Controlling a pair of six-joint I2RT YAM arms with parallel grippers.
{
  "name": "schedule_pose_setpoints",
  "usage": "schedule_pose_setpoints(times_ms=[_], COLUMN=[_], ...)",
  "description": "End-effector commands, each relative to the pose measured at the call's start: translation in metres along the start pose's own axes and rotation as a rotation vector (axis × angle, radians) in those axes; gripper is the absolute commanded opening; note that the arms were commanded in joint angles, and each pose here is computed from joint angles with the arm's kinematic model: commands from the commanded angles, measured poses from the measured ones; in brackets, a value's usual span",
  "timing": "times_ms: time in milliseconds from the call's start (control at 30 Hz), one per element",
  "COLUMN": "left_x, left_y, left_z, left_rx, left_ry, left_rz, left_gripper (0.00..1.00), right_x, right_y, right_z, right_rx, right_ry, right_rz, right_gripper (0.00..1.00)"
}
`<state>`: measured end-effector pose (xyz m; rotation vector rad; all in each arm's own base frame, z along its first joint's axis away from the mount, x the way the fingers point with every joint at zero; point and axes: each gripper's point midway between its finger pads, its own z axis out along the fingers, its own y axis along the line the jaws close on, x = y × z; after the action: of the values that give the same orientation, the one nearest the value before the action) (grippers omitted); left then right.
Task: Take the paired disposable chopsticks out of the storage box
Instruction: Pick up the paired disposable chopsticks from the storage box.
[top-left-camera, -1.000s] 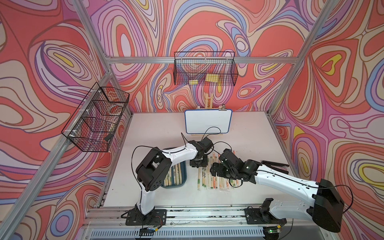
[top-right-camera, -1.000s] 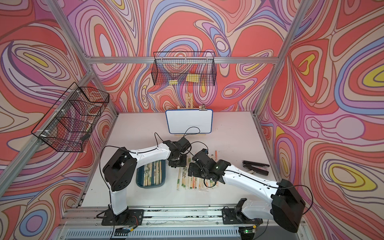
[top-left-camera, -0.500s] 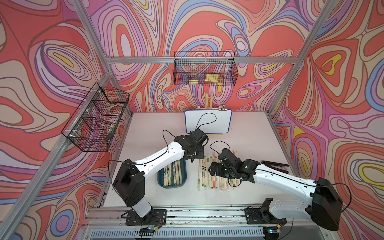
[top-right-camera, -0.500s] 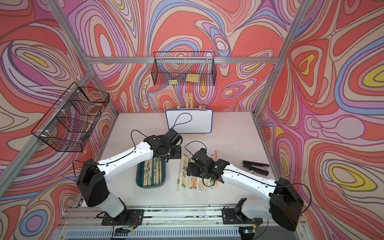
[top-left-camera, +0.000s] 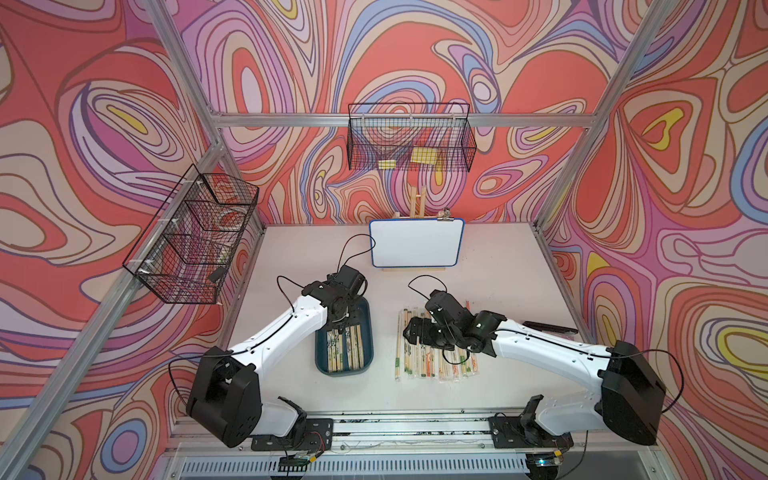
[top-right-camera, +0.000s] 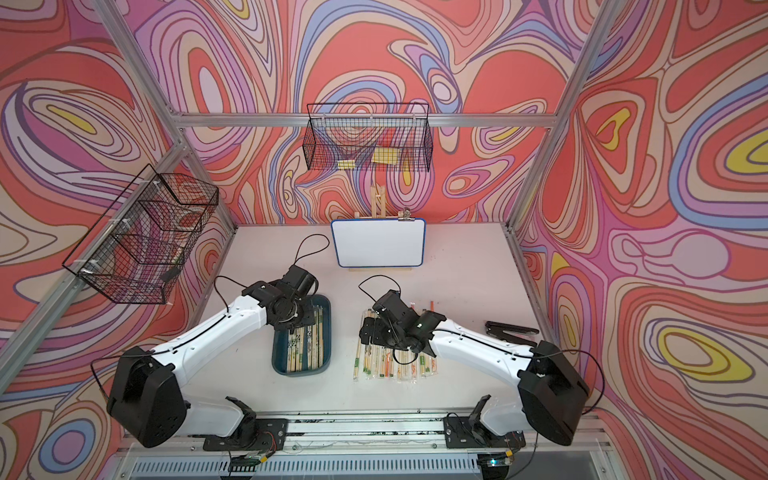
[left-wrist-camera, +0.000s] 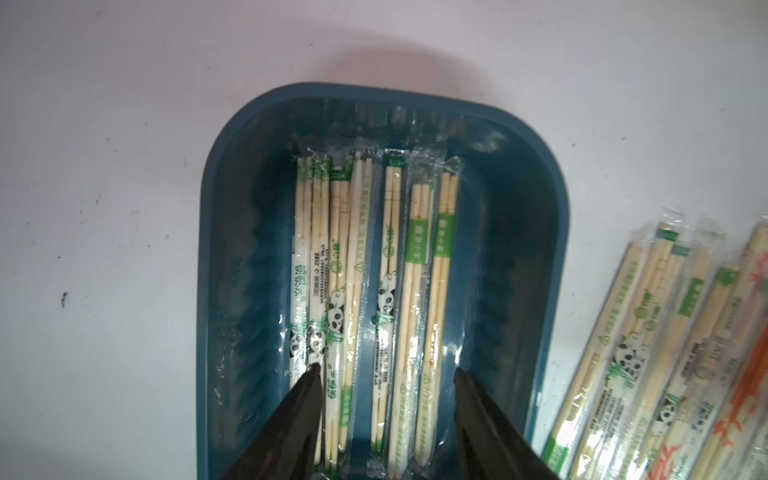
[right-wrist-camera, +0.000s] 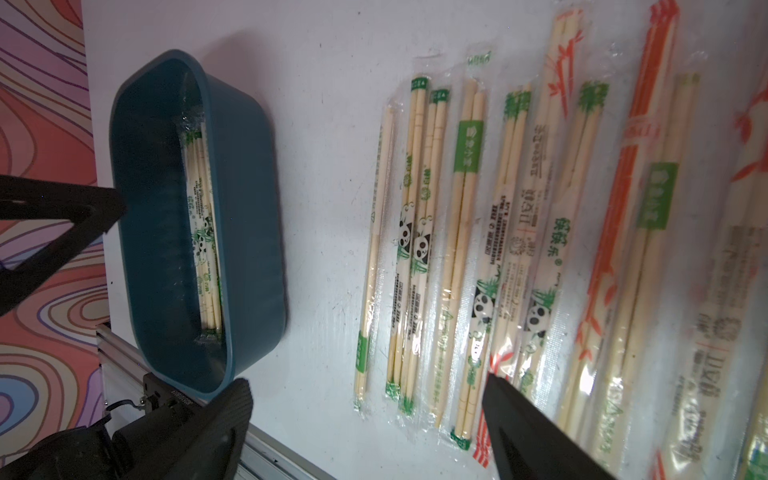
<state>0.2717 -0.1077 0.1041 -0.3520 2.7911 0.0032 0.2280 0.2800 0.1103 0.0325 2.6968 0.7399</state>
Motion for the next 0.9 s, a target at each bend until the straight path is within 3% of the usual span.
schedule_pose_setpoints(times_ms=[0, 167, 867], left_x=[0.005, 0.011, 0.026], left_y=[0.002, 0.001, -0.001], left_z=[0.011, 0.028, 0.071], left_rx=[-0.003, -0.022, -0.061], left_ry=[0.025, 0.062, 0.153], left_rz=[0.006, 0.013, 0.035], left_gripper=[0.44, 0.29, 0.26], right_x=[-0.003, 0.004, 0.011], right_y=[0.014, 0.022, 0.018], right_z=[0.002, 0.007, 0.009], right_rx=[-0.041, -0.049, -0.020], right_ry=[0.003, 0.019, 0.023], right_rz=[-0.005, -0.015, -0.035], right_gripper=[0.92, 0.91, 0.91])
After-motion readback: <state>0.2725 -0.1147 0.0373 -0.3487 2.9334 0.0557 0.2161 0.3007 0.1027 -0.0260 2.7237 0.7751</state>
